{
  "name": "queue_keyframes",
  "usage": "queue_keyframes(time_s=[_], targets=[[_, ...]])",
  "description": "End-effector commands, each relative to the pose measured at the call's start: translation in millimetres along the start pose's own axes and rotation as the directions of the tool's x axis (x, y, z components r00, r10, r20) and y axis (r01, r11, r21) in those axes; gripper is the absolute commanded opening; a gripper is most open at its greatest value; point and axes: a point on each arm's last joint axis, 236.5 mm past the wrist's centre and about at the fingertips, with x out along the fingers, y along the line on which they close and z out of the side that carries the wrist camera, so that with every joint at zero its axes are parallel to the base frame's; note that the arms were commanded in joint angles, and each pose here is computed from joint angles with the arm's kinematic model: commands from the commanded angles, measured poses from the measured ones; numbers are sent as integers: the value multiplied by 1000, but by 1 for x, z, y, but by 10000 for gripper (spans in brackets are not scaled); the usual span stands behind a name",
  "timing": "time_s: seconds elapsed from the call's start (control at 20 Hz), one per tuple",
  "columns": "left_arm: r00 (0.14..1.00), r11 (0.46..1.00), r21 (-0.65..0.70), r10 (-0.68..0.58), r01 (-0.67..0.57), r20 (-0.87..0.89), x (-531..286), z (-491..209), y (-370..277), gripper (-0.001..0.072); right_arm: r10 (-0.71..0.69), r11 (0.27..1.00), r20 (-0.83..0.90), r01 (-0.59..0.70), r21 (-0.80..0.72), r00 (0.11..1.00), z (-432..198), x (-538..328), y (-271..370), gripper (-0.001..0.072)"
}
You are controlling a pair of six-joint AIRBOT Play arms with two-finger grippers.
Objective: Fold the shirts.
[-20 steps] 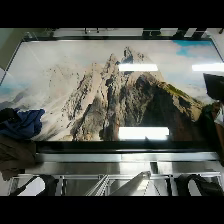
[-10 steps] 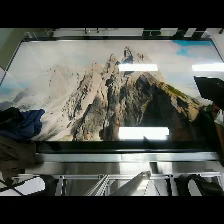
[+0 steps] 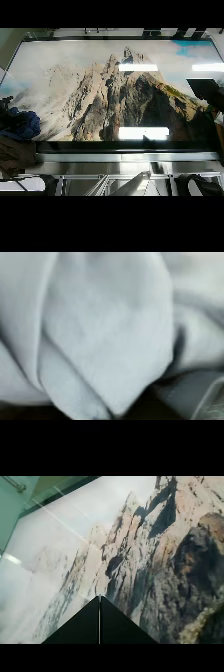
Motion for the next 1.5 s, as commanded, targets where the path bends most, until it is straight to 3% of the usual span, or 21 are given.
queue_keyframes(time_s=[0.0, 0.1, 0.2, 0.25, 0.35, 0.45, 0.55, 0.65, 0.8, 1.1, 1.15, 1.2, 1.25, 1.45], targets=[[1000, 996, 88, 24, -25, 6, 6, 12, -18, 18, 12, 999, -10, -12, 37, 1000, -2, 4, -1, 28], [999, 987, 158, 23, -28, 35, -14, 25, -47, 19, 8, 999, -6, -7, 39, 1000, -1, 5, -2, 28], [980, 940, 319, -164, 119, 117, -54, 46, -136, 20, -2, 999, -12, 2, 44, 1000, -1, 9, -7, 28], [941, 862, 453, -314, 226, 129, -84, 47, -202, 20, -11, 999, -18, 11, 45, 1000, -3, 12, -13, 28], [831, 617, 705, -551, 350, 69, -159, 15, -330, 21, -42, 997, -21, 43, 70, 999, -2, 21, -28, 28], [790, 408, 875, -611, 261, 49, -213, -30, -409, 22, -74, 992, -31, 76, 97, 997, -4, 30, -45, 28], [782, 280, 944, -622, 173, 40, -235, -65, -456, 23, -88, 989, -66, 95, 116, 994, -13, 40, -57, 28], [792, 210, 962, -610, 172, -8, -223, -84, -485, 24, -96, 985, -104, 109, 133, 990, -23, 47, -67, 29], [827, 180, 956, -554, 232, -96, -168, -90, -514, 26, -95, 981, -149, 118, 155, 984, -35, 54, -75, 30], [879, 192, 910, -392, 368, -273, -44, -100, -539, 20, -83, 978, -192, 117, 173, 978, -46, 58, -78, 31], [880, 210, 896, -372, 391, -297, -33, -105, -539, 72, -83, 978, -193, 117, 173, 978, -46, 58, -78, 85], [882, 228, 885, -351, 406, -314, -28, -108, -536, 397, -83, 978, -193, 117, 173, 978, -46, 58, -78, 415], [884, 246, 874, -332, 419, -330, -30, -110, -530, 720, -81, 978, -197, 116, 174, 977, -47, 58, -78, 631], [885, 375, 814, -326, 444, -333, -65, -90, -486, 714, -21, 972, -318, 93, 215, 948, -72, 68, -77, 612]])
